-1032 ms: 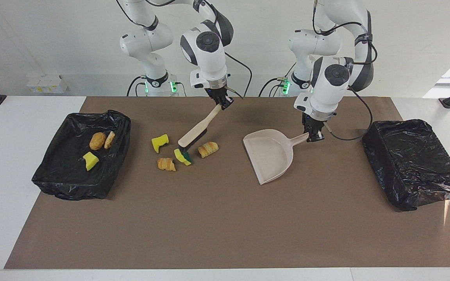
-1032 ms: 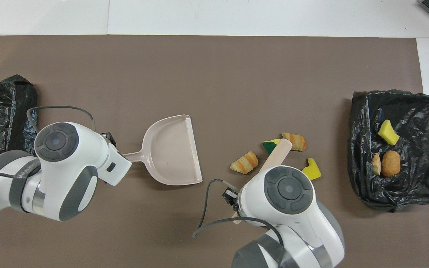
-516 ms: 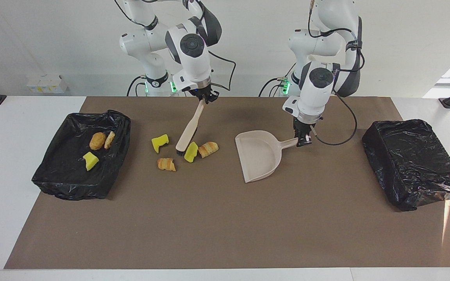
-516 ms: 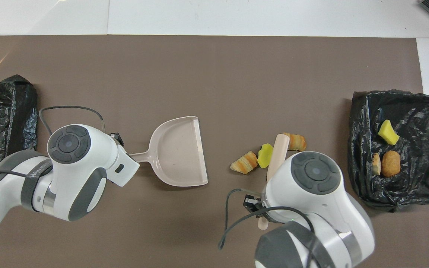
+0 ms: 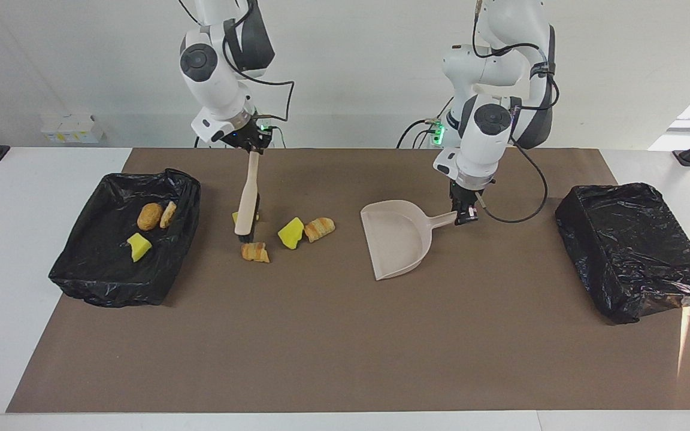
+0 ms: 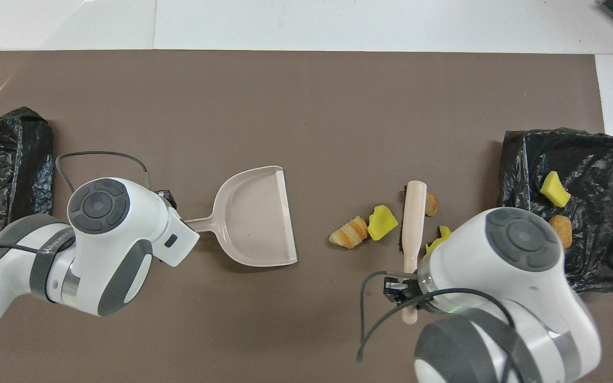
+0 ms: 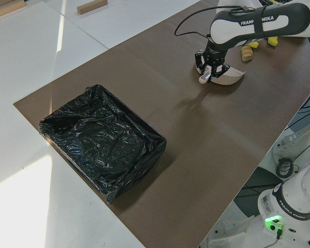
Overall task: Sweep and dump trash in bin
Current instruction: 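Sweep the sponges and bread toward the dustpan with the right gripper's brush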
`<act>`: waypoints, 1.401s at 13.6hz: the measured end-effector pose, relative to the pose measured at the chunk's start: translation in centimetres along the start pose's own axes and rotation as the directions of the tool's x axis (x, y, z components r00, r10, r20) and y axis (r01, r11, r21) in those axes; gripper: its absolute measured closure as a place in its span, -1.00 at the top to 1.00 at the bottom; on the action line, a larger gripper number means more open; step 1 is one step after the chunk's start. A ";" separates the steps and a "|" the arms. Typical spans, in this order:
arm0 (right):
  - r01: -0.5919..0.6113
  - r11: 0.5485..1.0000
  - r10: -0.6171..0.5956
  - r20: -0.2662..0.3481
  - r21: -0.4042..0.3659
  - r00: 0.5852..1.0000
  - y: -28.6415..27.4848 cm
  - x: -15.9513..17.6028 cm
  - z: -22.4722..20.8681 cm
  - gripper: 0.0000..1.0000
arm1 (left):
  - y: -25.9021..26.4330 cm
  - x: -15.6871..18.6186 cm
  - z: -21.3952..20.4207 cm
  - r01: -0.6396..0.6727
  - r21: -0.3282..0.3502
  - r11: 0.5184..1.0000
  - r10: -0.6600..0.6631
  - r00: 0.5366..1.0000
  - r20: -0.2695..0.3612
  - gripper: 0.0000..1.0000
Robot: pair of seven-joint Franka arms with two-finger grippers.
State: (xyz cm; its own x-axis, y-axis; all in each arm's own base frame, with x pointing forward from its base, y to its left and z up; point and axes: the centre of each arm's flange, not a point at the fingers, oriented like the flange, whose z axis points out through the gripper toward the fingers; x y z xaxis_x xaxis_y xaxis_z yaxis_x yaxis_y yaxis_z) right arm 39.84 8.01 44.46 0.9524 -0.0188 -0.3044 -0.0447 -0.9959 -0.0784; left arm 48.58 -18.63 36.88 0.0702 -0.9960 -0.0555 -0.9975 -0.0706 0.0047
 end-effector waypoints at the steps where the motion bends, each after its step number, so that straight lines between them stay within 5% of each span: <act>1: 0.031 0.999 -0.031 -0.006 0.009 1.000 2.6 0.3 0.2 -0.45 | 0.0 0.0 0.0 0.000 0.000 1.000 0.000 1.000 0.000 -0.35; 10: 0.166 0.986 -0.168 -0.076 -0.023 0.983 10.8 1.1 7.0 -0.45 | 1.4 2.2 0.0 0.001 -0.013 1.000 -0.001 1.000 0.011 -0.35; 16: 0.201 0.977 -0.203 -0.013 -0.074 0.979 0.0 1.6 10.0 -0.45 | 2.3 3.6 0.0 -0.025 -0.003 1.000 0.025 0.999 0.046 -0.35; 19: 0.223 0.974 -0.224 -0.008 -0.039 0.975 -7.4 1.6 10.3 -0.45 | 2.2 3.5 0.0 -0.023 -0.006 1.000 0.024 0.998 0.051 -0.35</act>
State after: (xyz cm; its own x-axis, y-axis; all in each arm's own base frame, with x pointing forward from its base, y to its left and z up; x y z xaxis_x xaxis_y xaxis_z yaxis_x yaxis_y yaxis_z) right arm 38.59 16.24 34.78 0.9405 0.2039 -0.2718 0.1809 -0.9776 -0.1075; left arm 46.59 -22.24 36.66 0.0460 -0.9933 -0.1061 -0.9988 -0.0475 0.0117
